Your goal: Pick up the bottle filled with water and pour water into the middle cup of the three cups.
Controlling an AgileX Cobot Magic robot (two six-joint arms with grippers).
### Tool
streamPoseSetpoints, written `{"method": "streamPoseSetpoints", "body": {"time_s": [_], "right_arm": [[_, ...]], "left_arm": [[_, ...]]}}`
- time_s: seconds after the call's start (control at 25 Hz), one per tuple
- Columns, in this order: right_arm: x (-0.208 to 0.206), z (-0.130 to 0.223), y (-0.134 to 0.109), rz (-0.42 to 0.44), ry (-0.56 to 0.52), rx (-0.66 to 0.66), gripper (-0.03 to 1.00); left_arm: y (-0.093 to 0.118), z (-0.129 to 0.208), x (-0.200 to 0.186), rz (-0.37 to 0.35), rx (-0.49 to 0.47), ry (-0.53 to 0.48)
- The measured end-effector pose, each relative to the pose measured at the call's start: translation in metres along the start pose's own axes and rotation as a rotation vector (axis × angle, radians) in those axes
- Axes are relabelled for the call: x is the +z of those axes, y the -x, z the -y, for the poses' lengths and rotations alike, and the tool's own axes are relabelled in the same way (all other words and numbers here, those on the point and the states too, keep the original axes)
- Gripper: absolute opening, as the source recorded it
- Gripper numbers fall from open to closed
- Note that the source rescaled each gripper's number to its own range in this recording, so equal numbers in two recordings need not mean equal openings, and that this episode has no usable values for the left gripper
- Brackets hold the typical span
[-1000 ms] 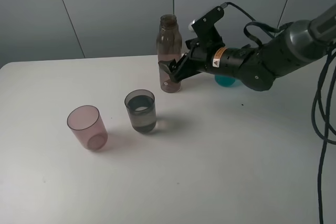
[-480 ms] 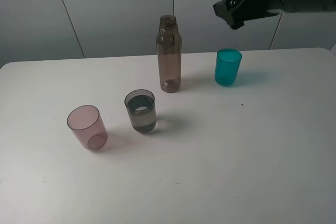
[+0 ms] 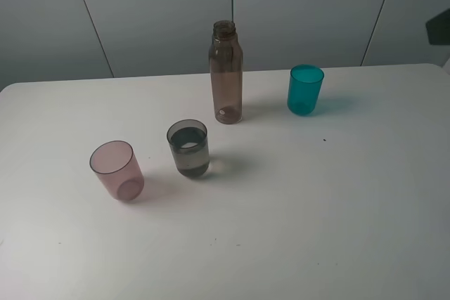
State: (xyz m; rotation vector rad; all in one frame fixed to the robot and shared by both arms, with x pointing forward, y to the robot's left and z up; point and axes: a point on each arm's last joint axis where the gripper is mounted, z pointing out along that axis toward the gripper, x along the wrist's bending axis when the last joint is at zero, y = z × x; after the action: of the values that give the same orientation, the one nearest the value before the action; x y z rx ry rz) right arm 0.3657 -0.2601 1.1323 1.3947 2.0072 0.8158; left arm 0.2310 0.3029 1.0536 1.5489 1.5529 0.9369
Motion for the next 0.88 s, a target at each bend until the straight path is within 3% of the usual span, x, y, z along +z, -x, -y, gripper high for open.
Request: {"method": "streamPoseSetpoints", "body": {"time_s": [0.16, 0.28, 0.52, 0.72, 0.88], "right_arm": [[-0.036, 0.035, 0.002, -0.010, -0.069, 0.021, 1.00], [-0.049, 0.066, 0.001, -0.019, -0.059, 0.029, 1.00], [-0.058, 0.116, -0.008, -0.112, 0.038, 0.075, 1.00], [-0.062, 0.138, -0.009, -0.122, 0.179, 0.088, 1.00], [-0.056, 0.152, -0.010, -0.124, 0.215, 0.112, 1.00]], "left_arm": [[0.000, 0.000, 0.000, 0.000, 0.000, 0.000], [0.000, 0.000, 0.000, 0.000, 0.000, 0.000], [0.000, 0.000, 0.000, 0.000, 0.000, 0.000], [0.000, 0.000, 0.000, 0.000, 0.000, 0.000], [0.000, 0.000, 0.000, 0.000, 0.000, 0.000]]}}
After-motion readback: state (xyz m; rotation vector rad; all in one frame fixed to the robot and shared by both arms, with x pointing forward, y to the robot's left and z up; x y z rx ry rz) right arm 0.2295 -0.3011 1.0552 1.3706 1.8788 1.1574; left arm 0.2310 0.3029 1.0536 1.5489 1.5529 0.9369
